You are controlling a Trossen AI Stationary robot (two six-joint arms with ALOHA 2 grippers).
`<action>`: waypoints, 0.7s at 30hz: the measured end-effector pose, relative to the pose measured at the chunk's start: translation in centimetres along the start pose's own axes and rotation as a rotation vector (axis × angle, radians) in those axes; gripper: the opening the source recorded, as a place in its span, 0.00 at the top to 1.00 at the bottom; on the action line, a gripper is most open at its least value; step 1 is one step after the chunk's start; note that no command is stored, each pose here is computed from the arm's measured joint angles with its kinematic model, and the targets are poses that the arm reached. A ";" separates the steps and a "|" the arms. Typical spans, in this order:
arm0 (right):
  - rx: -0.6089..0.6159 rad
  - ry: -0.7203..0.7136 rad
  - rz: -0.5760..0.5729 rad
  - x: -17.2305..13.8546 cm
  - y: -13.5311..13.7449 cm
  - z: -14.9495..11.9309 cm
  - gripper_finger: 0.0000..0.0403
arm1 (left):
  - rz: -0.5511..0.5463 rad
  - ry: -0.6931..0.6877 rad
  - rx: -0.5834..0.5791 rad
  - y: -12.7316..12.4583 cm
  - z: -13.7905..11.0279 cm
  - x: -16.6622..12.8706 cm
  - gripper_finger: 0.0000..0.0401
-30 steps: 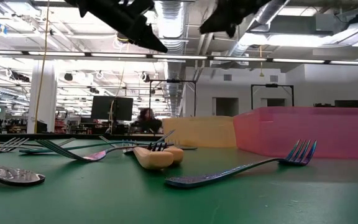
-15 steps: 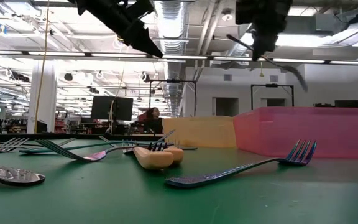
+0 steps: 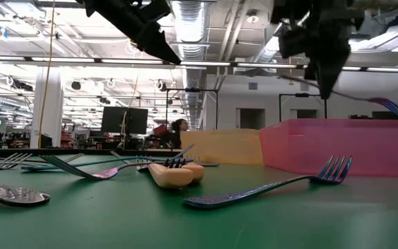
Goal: Sort silverware by color (type)
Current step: Put the blue fork into the pink bin
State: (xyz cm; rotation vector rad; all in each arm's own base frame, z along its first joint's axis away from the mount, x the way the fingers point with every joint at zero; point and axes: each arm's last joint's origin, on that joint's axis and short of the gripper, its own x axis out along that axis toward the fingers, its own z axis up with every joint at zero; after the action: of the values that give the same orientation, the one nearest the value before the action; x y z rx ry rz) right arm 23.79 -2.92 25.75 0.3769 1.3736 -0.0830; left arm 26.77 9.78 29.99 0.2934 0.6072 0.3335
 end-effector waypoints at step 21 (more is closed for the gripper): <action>-0.078 0.157 -0.061 5.9 -2.4 0.6 0.90 | 0.000 -0.004 -0.016 0.0 0.0 0.0 0.67</action>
State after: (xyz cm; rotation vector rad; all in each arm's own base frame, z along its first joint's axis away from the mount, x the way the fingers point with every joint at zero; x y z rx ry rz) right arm 24.89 -4.44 19.65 0.2807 1.5390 -0.0501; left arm 26.79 9.79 30.02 0.2790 0.6004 0.3377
